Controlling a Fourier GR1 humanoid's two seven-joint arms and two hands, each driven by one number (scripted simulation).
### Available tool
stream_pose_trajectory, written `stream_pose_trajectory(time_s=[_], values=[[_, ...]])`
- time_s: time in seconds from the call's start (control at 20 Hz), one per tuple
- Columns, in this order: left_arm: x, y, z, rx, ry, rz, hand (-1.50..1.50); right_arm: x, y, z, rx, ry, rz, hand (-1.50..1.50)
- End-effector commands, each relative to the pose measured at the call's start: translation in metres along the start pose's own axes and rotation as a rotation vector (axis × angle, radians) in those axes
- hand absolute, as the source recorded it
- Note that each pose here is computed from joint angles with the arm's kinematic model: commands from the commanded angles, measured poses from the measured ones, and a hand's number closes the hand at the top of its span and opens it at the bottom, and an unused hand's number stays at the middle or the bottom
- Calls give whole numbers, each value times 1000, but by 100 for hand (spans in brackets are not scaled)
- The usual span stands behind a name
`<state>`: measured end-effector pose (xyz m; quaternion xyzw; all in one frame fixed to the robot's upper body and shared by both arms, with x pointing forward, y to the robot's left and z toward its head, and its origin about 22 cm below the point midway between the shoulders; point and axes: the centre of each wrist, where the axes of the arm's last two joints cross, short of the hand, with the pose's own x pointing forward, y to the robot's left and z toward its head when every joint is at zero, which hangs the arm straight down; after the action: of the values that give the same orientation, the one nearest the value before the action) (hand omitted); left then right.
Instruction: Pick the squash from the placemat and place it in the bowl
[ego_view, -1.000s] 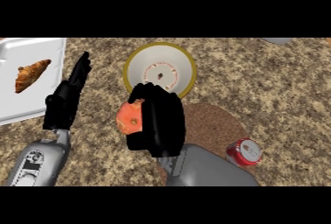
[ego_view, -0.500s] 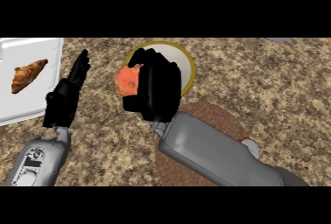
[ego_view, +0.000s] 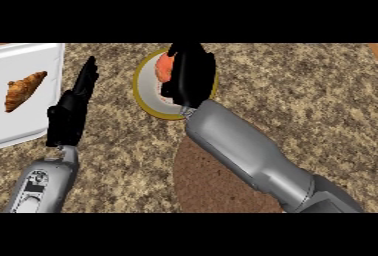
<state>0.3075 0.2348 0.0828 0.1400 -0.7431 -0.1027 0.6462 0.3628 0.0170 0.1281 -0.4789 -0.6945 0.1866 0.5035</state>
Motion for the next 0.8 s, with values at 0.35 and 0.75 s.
stream_pose_trajectory(time_s=[0.35, 0.75], values=[[5, 21, -3, -5, 6, -4, 0, -51, 34, -31, -66, 205, 149, 150], [0, -2, 5, -5, -7, 13, 0, -80, 35, -31, 15, 316, -111, -150]])
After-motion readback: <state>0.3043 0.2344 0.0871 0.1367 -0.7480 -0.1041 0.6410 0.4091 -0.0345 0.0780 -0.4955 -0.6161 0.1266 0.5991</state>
